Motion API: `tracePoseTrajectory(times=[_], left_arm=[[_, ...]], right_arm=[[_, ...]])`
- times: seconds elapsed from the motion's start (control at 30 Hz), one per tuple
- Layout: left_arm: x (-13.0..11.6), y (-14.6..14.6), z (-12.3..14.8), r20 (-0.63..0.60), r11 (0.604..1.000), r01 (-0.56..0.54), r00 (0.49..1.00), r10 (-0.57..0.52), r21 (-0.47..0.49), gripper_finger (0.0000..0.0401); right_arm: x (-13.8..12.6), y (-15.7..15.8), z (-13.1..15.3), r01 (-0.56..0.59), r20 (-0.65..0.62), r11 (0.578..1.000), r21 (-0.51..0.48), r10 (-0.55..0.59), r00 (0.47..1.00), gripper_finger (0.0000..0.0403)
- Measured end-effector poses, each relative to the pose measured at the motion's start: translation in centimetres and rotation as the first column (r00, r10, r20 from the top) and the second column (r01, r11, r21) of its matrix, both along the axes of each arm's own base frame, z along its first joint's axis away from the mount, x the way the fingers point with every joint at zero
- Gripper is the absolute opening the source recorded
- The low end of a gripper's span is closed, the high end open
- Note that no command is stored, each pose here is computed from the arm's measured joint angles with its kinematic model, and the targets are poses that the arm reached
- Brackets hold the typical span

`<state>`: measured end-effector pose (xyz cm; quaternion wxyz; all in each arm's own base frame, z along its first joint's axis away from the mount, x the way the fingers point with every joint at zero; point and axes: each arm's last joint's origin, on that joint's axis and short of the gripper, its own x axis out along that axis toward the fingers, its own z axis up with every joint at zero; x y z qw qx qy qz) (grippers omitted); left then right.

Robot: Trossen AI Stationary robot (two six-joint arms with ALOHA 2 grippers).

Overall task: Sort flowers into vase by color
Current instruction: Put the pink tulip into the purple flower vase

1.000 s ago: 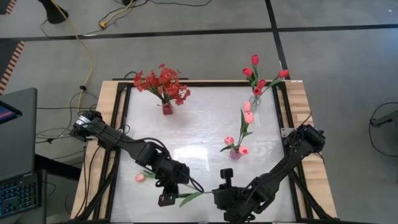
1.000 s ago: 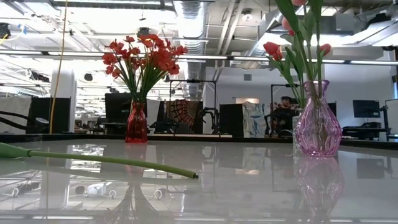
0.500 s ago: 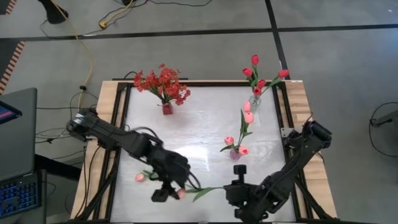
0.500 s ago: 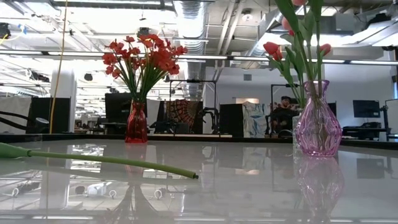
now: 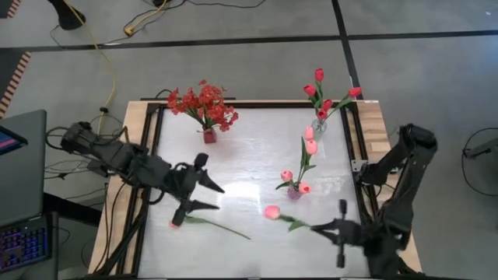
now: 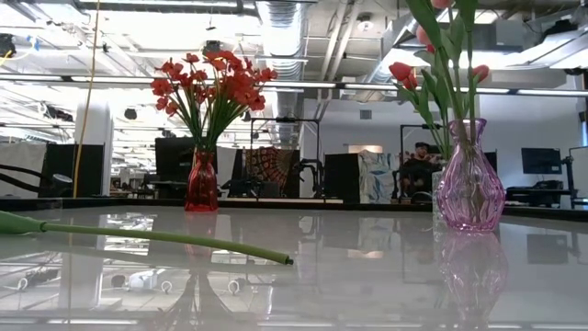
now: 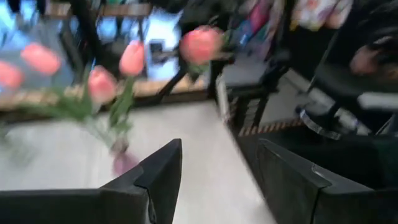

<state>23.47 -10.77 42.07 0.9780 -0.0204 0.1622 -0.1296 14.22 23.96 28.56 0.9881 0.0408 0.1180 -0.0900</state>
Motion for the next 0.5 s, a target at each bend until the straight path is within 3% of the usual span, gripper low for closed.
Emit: tracePoseTrajectory(times=[0.1, 0.27, 0.37, 0.5], left_arm=[[0.0, -0.2, -1.8, 0.084, 1.0, 0.019, 0.996, -0.018, -0.004, 0.0193], [0.3, 0.5, -4.1, 0.063, 1.0, -0.011, 0.998, 0.01, 0.015, 0.0193], [0.5, 0.8, -4.6, 0.06, 0.999, -0.025, 0.998, 0.024, 0.023, 0.0193], [0.9, 1.1, -4.5, 0.077, 0.999, -0.025, 0.997, 0.023, 0.033, 0.0193]], right_arm=[[-1.6, -1.5, -1.0, 0.025, 0.121, 0.999, 0.02, -0.028, 0.992, 0.0028], [-2.5, -3.4, -1.8, 0.0, 0.206, 0.998, 0.07, -0.014, 0.978, 0.0028], [-2.1, -4.1, -0.6, -0.098, 0.267, 0.994, 0.051, 0.081, 0.96, 0.0028], [-1.7, -5.3, 2.2, -0.188, 0.42, 0.982, -0.024, 0.181, 0.889, 0.0028]])
